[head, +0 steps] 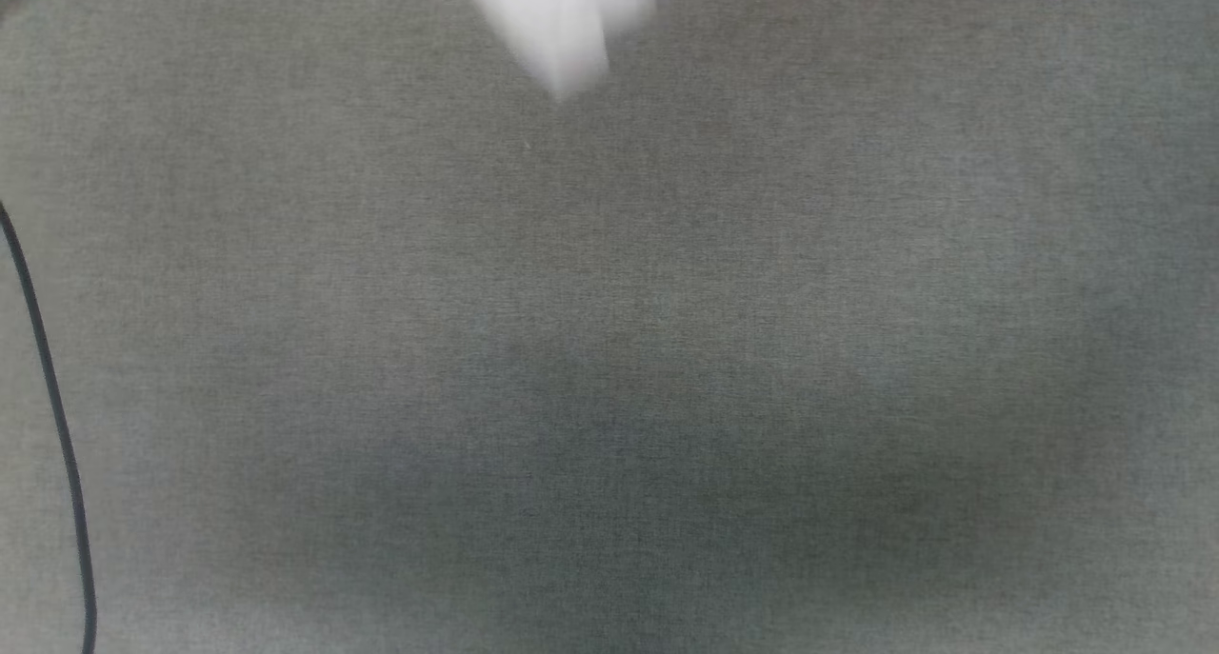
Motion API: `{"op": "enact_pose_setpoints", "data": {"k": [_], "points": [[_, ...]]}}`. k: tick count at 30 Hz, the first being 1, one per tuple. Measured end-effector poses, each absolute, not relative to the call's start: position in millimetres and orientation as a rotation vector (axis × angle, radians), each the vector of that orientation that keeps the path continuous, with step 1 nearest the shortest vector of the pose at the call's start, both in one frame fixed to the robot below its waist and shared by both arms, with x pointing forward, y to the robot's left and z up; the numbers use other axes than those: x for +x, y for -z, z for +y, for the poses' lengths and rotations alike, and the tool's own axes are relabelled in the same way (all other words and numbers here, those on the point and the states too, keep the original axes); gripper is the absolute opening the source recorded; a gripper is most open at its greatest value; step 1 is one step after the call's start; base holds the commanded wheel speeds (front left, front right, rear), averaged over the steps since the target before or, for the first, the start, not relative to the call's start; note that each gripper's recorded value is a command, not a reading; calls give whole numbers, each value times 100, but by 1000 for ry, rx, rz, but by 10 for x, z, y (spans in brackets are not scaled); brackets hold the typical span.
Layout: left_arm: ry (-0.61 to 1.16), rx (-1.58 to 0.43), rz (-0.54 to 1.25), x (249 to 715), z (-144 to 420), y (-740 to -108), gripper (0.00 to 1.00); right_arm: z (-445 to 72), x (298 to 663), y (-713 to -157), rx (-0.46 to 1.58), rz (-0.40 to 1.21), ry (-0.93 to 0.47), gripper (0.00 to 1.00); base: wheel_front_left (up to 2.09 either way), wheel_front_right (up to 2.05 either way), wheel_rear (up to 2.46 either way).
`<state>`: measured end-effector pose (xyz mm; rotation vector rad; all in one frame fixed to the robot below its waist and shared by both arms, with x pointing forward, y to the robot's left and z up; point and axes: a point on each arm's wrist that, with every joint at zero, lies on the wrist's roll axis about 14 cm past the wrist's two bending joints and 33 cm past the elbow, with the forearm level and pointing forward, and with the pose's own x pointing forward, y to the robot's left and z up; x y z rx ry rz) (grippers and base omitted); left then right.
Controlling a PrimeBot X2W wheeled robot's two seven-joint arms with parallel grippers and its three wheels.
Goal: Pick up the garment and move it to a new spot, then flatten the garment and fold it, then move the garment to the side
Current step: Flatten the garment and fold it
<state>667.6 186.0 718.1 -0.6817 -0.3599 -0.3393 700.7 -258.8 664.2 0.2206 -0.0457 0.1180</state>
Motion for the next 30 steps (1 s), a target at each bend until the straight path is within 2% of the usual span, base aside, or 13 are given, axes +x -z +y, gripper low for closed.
{"op": "enact_pose_setpoints", "data": {"k": [3,6,9,14,21,23,24,30], "points": [[355,-702,-453,6708,1827,-7595,0,-2678,7035,-6885,244,-112,-84,0,0,0,0],[368,-704,-427,6718,1742,-7544,0,-2720,7050,-6833,244,-93,-62,0,0,0,0],[374,-726,-325,6715,1658,-7146,0,-2696,7060,-6513,228,-11,-61,0,0,0,0],[374,-755,-92,6505,1507,-6109,0,-2610,6897,-5665,196,195,-92,0,0,0,0],[403,-862,133,5744,1256,-5159,0,-2592,6290,-4795,208,431,-152,0,0,0,0],[403,-885,180,5499,1228,-4998,0,-2611,6066,-4618,220,483,-163,0,0,0,0],[400,-921,220,5252,1194,-4878,0,-2628,5829,-4457,235,534,-171,0,0,0,0],[426,-946,336,4509,1080,-4657,0,-2689,5131,-4154,277,644,-182,0,0,0,0]]}}
